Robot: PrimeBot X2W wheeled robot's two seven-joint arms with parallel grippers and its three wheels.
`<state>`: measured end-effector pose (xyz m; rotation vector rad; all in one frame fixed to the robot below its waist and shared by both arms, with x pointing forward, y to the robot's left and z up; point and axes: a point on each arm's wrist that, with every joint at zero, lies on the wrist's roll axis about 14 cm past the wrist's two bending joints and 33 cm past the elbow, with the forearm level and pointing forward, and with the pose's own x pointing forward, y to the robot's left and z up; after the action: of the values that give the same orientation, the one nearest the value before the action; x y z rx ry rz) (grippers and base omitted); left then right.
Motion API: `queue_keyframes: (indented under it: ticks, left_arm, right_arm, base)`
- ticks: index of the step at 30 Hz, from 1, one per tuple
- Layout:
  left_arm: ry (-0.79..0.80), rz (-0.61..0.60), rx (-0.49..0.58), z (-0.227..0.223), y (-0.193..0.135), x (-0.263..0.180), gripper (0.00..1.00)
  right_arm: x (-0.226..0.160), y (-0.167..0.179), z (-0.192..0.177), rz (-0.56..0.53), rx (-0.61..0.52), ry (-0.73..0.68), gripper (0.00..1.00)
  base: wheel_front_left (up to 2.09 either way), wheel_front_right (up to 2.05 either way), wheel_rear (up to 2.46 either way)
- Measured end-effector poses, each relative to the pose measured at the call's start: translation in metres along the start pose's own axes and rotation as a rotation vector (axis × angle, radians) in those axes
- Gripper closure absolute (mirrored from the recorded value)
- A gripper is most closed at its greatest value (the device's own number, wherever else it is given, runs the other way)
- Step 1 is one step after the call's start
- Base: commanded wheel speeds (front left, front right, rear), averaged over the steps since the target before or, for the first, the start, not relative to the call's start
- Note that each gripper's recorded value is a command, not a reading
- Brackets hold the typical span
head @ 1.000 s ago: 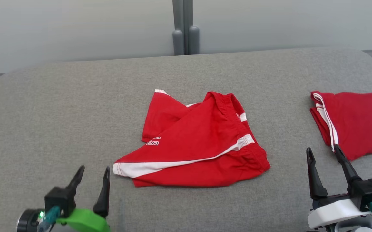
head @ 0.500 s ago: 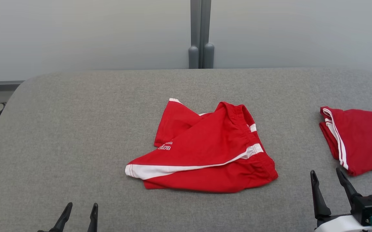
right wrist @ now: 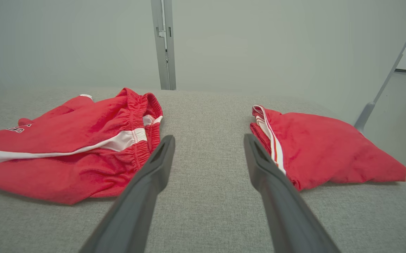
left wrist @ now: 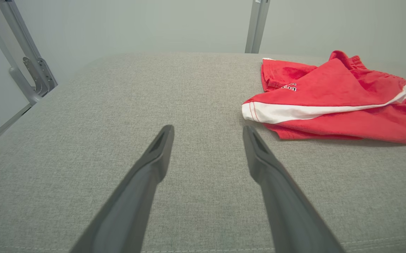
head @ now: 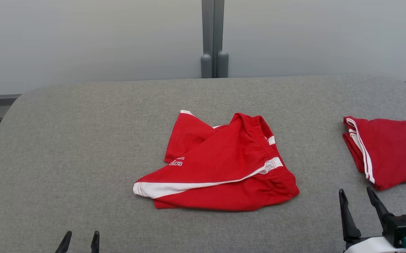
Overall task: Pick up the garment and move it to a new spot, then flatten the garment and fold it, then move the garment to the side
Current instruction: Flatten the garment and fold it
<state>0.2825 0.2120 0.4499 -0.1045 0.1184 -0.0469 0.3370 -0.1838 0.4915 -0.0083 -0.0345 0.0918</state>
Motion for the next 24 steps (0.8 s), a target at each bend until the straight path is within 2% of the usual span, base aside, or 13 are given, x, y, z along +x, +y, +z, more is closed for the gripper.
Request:
queue_keyframes:
  ticks: [10, 14, 20, 24]
  left_arm:
    - [-0.007, 0.005, -0.012, -0.001, -0.002, 0.002, 0.0]
    - [0.024, -0.021, -0.01, -0.009, -0.008, 0.011, 0.0]
    - [0.098, -0.08, -0.017, -0.011, -0.019, 0.053, 0.0]
    - [0.172, -0.11, -0.045, -0.02, -0.026, 0.075, 0.0]
  right_arm:
    - [0.01, 0.008, 0.005, 0.021, 0.033, -0.019, 0.0]
    - [0.033, 0.027, 0.015, 0.101, 0.045, -0.047, 0.0]
    - [0.081, 0.057, -0.004, 0.293, -0.044, 0.106, 0.0]
    - [0.1, 0.066, -0.027, 0.374, -0.094, 0.259, 0.0]
  base:
    - [0.0, 0.0, 0.0]
    - [0.0, 0.0, 0.0]
    - [0.0, 0.0, 0.0]
    - [0.0, 0.0, 0.0]
